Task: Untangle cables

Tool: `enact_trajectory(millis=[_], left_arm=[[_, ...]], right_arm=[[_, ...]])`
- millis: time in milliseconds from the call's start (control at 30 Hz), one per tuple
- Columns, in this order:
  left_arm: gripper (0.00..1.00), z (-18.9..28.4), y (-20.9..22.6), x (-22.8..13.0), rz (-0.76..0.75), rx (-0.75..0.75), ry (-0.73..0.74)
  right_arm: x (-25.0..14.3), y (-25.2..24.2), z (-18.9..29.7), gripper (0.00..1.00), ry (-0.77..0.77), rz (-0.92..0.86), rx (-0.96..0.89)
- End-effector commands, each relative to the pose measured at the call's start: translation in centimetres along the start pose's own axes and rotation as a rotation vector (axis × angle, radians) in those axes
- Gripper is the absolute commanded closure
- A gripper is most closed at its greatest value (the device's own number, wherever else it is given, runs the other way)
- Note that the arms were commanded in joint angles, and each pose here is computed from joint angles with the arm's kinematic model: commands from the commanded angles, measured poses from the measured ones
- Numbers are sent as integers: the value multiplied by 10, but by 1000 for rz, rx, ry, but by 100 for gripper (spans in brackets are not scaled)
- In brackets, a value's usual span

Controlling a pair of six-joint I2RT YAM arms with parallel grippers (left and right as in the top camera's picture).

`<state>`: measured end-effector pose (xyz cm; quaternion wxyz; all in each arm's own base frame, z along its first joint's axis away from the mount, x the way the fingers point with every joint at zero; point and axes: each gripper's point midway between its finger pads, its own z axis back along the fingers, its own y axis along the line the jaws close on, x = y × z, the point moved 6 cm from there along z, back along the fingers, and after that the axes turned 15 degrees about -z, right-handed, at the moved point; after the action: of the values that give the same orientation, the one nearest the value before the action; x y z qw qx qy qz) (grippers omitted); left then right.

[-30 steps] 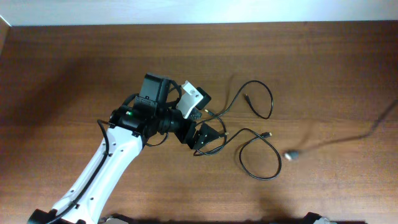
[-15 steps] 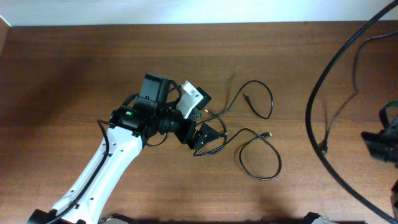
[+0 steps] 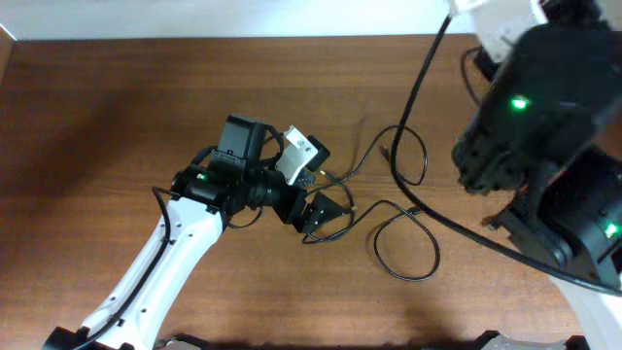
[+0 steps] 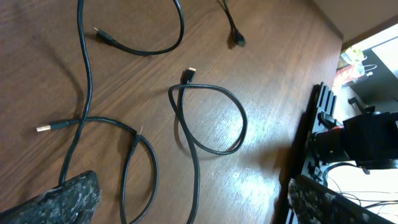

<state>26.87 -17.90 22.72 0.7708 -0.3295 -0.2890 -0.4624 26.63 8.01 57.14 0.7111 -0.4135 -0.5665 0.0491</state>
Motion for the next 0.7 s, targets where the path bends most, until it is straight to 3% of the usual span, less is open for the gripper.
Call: enact_trajectory(millis=[0,133,400,600,667], left_arm=[[1,1,-1,2,1,-3,-4],[1,1,-1,3,1,-3,-5],[1,1,-1,3,1,-3,-5],[1,1,-1,2,1,-3,-4],[1,1,-1,3,1,-3,-5]], right_arm=[[-13,13,-14,96,3,-193,143],[-42,3,-57,96,85,-294,211],[-182,-106,-178,96,408,-571,-80],[-284,-111,-260,96,561,-667,2],[-320,-97,-283,96,635,-803,37]])
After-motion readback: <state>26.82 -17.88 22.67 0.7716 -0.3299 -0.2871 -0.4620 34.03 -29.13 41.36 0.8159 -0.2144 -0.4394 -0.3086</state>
